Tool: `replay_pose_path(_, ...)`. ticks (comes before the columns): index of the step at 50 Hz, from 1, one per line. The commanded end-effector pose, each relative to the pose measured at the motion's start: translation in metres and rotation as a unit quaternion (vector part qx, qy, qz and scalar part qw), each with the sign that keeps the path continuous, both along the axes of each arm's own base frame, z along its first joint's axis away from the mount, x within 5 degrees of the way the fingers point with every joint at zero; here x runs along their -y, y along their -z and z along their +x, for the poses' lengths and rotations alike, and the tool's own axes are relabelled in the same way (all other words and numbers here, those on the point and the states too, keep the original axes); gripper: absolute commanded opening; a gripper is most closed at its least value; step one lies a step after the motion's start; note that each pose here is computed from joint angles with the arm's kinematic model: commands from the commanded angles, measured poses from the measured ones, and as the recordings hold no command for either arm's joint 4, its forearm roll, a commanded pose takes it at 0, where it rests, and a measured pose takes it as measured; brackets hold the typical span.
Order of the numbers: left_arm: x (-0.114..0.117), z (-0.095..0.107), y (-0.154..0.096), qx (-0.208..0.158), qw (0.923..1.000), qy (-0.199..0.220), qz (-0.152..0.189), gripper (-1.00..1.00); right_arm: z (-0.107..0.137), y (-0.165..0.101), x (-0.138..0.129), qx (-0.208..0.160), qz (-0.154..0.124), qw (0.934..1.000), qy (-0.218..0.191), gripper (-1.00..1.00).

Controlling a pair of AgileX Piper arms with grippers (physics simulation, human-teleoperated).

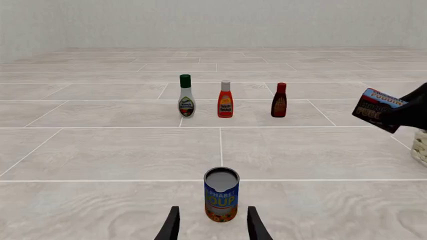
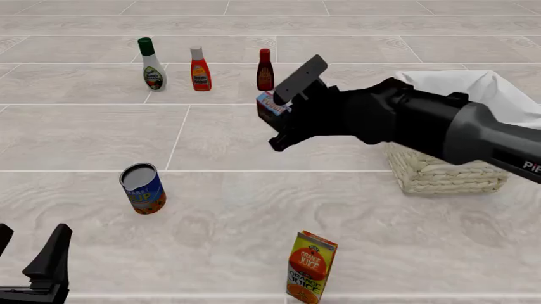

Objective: Pick the chocolate pudding and place it in the basket.

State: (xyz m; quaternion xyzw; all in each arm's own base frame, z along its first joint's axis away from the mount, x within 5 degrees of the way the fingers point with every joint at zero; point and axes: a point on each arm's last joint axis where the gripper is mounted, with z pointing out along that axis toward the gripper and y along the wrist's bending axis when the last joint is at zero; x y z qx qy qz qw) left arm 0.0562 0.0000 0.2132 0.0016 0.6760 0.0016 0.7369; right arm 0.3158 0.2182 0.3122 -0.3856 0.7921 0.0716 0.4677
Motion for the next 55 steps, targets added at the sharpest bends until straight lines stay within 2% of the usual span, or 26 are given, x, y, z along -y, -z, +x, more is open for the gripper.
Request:
replay_pose_path(1, 0.0, 0.0, 0.0, 0.0, 1.0, 0.0, -0.001, 1.0, -0.009, -0.023, 0.025, 0.014, 0.014, 0.9995, 0.023, -1.0)
replay_pose_path(13, 0.0, 0.0, 0.0, 0.0, 1.0, 0.0, -0.001, 1.0, -0.008, -0.035, 0.049, 0.029, 0.011, 0.9984, 0.047, -1.0)
replay_pose_path(18, 0.0, 0.0, 0.0, 0.0, 1.0, 0.0, -0.001, 1.0, -0.007, -0.048, 0.067, 0.047, 0.018, 0.9963, 0.069, -1.0)
replay_pose_path(31, 0.0, 0.0, 0.0, 0.0, 1.0, 0.0, -0.001, 1.0, -0.013, -0.061, 0.089, 0.058, 0.027, 0.9932, 0.097, -1.0)
replay_pose_path(43, 0.0, 0.0, 0.0, 0.0, 1.0, 0.0, -0.001, 1.0, -0.013, -0.08, 0.118, 0.079, 0.038, 0.9861, 0.141, -1.0)
replay_pose_path(55, 0.0, 0.0, 0.0, 0.0, 1.0, 0.0, -0.001, 1.0, -0.011, -0.089, 0.142, 0.09, 0.032, 0.9801, 0.174, -1.0)
